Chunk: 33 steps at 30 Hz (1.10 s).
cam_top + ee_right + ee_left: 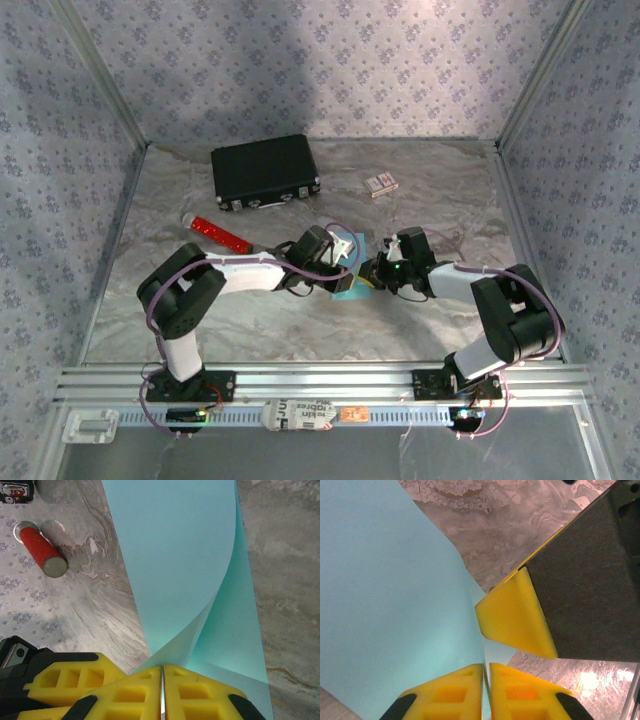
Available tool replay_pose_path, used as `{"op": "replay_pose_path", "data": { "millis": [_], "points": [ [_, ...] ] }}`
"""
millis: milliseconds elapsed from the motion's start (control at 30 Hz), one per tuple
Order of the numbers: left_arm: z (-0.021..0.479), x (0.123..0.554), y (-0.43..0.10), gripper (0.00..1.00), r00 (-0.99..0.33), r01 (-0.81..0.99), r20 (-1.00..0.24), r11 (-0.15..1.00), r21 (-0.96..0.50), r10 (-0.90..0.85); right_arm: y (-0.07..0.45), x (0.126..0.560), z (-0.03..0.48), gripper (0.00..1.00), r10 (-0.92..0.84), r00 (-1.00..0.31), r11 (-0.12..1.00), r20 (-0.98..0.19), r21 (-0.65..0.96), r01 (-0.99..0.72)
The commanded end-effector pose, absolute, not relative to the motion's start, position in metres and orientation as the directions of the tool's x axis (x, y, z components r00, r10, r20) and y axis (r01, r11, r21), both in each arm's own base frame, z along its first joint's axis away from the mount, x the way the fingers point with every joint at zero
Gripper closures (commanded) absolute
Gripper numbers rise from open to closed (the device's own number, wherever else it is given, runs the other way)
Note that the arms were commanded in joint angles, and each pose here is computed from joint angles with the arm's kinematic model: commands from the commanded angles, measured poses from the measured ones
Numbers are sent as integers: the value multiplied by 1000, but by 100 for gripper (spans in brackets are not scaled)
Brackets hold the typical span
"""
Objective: Fold a paper plane with a square sheet of paper (pick it up from the middle)
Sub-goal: Fold the triangle a second time at the center of the table.
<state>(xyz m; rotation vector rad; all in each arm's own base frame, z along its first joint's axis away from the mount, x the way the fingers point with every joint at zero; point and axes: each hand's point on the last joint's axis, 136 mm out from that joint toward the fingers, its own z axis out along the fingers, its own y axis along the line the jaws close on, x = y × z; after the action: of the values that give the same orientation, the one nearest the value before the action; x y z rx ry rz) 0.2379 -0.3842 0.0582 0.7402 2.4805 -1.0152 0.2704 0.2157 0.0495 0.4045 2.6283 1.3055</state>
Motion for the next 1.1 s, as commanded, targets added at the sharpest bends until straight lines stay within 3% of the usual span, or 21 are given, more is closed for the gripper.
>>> {"op": "replay_pose_path", "data": {
  "millis": [0,633,1067],
  "points": [
    [75,246,-391,84,-782,605,-541,583,-543,308,217,274,55,89,317,-947,566,-45,810,151],
    [76,247,-395,83,-779,610,-547,572,-549,306,218,275,58,89,316,-948,561,-46,815,147],
    [77,247,-397,100,-775,619,-543,557,-553,323,217,274,59,89,318,-947,562,-44,813,151]
  ]
}}
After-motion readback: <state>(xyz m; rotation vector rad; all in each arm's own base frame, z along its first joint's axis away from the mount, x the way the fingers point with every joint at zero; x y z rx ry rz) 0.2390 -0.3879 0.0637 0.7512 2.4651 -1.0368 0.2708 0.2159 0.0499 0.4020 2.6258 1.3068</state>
